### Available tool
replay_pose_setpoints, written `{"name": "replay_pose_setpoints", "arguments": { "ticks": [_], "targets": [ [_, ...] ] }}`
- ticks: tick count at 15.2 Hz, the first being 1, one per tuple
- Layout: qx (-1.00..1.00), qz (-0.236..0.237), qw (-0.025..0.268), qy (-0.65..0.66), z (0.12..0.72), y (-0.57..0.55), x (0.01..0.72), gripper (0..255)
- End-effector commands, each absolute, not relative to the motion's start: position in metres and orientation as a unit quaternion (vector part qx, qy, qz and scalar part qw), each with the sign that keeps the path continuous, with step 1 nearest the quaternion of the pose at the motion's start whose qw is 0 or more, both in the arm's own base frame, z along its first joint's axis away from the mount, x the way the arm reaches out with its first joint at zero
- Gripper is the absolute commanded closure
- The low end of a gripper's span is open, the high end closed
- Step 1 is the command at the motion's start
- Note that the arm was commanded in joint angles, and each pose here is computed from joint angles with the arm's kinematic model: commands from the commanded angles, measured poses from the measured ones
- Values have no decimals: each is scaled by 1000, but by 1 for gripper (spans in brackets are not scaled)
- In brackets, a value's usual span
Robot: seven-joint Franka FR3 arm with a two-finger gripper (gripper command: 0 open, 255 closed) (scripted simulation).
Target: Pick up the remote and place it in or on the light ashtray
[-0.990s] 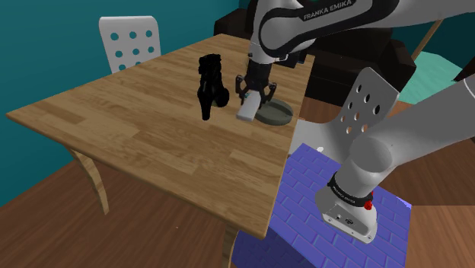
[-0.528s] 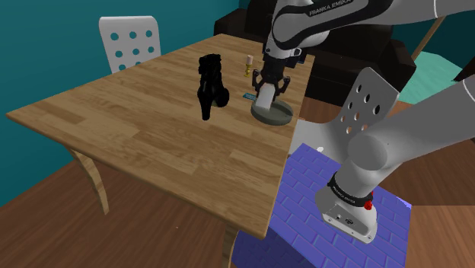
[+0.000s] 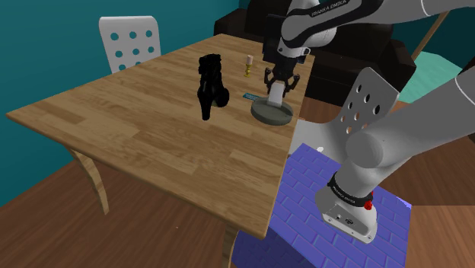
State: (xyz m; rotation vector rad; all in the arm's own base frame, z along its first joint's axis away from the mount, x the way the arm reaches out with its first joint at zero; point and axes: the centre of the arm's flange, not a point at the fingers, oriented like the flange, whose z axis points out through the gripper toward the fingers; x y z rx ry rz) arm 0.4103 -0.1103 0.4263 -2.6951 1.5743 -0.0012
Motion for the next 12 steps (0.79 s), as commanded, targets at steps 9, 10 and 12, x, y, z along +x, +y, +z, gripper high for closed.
{"name": "replay_pose_setpoints", "arguments": {
  "ticks": [9, 10, 12],
  "targets": [
    [-864, -1, 10, 504, 375, -112, 410, 255],
    [-864, -1, 10, 504, 370, -112, 410, 255],
    [-864, -1, 10, 504, 363, -112, 410, 255]
  ]
}}
